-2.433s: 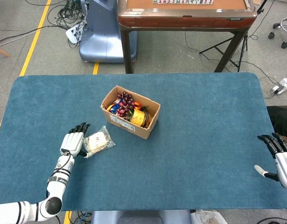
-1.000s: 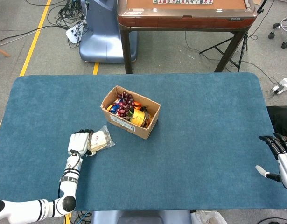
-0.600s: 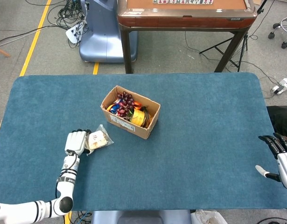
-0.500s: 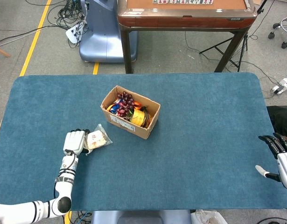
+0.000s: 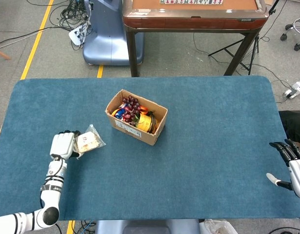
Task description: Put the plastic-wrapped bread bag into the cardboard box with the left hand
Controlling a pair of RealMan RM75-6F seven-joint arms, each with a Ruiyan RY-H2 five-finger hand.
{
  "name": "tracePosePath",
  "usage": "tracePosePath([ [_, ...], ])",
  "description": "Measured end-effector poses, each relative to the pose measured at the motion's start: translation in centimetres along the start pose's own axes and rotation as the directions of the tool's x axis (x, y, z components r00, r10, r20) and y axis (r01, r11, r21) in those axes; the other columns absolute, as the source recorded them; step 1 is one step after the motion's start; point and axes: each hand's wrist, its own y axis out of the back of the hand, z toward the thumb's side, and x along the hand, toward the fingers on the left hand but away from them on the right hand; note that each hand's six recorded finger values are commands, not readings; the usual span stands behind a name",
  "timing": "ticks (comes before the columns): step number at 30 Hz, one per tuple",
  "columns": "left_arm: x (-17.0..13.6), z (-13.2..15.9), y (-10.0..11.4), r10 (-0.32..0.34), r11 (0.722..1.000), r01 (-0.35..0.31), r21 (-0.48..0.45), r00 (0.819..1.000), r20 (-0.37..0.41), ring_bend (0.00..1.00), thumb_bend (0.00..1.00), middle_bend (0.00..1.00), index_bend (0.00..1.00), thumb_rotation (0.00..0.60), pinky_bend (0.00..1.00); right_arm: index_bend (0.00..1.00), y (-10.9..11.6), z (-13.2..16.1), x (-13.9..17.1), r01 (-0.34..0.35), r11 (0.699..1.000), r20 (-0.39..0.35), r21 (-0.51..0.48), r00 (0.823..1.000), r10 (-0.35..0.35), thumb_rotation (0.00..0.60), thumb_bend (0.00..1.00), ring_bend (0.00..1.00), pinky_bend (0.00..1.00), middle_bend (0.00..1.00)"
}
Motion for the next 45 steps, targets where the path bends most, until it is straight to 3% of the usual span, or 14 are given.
tracePosePath([
  [21,2.5,-3.2,8.3,0.114,0.992,-0.116,0.041,0.992,0.045,0.29,0.20,0.48,0.48,0.600,0.32,0.21,-0.4,0.2,0.0,-0.015,1.000,-0.005,0.008,1.000,0.015,0.600,0.03,0.10,0.41,0.22],
  [33,4.6,-2.2,11.5,0.138,0.990,-0.141,0.015,0.983,0.120,0.28,0.19,0.47,0.46,0.600,0.34,0.21,-0.7,0.3,0.0,-0.026,1.000,-0.004,0.013,1.000,0.027,0.600,0.03,0.10,0.41,0.22],
  [39,4.9,1.2,12.4,0.124,0.992,-0.118,-0.037,0.962,0.243,0.27,0.19,0.47,0.46,0.600,0.34,0.21,-1.1,0.4,0.0,-0.044,0.999,-0.009,0.020,0.999,0.045,0.600,0.03,0.10,0.41,0.22],
  [45,5.1,6.0,12.6,0.099,0.995,-0.092,-0.038,0.911,0.400,0.27,0.19,0.47,0.47,0.600,0.34,0.21,-1.4,0.4,0.1,-0.053,0.998,-0.006,0.024,0.999,0.053,0.600,0.03,0.10,0.41,0.22],
])
